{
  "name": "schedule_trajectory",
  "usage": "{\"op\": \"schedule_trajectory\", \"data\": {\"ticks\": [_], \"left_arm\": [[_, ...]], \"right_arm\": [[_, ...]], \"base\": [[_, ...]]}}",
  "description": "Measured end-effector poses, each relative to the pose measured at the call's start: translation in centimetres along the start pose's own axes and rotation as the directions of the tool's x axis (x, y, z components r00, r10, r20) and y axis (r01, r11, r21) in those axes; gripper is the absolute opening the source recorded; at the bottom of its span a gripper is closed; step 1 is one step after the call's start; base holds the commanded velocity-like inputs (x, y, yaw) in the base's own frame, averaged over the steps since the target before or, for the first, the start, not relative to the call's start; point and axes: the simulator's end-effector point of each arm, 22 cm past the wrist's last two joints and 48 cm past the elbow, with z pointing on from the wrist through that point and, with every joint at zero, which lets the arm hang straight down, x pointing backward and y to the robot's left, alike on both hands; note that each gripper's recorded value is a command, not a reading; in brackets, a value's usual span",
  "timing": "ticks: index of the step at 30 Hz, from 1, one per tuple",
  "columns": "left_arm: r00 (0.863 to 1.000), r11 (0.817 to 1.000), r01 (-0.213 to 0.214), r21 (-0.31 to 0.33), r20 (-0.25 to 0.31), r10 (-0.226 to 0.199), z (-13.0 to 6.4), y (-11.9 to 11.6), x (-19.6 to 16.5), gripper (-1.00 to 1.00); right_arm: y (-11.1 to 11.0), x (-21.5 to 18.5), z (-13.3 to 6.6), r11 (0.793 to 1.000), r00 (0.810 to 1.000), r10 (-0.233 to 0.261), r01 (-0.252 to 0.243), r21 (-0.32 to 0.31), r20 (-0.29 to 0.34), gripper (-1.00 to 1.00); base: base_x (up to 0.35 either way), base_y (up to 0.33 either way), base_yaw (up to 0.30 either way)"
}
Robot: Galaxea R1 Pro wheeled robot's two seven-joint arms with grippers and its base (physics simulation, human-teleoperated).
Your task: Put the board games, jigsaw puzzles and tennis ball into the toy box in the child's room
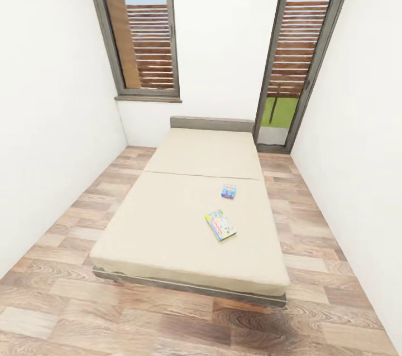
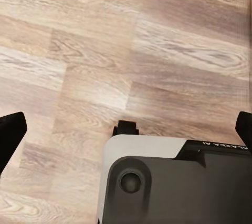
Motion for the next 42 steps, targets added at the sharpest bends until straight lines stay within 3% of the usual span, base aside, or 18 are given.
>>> {"op": "schedule_trajectory", "data": {"ticks": [19,34,42], "left_arm": [[1.0,1.0,0.0,-0.001,0.001,0.0,0.0,0.1,0.0,1.0],[1.0,1.0,0.0,-0.001,0.001,0.0,0.0,0.1,0.0,1.0],[1.0,1.0,0.0,-0.001,0.001,0.0,0.0,0.1,0.0,1.0]], "right_arm": [[0.0,0.0,0.0,1.0,1.0,0.0,0.0,0.0,0.0,1.0],[0.4,0.0,0.0,1.0,1.0,-0.01,0.01,-0.001,0.005,1.0],[0.7,-1.0,0.0,1.0,0.998,-0.022,0.022,-0.003,0.059,1.0]], "base": [[0.012,0.032,-0.263],[0.029,0.021,-0.032],[0.001,0.001,-0.001]]}}
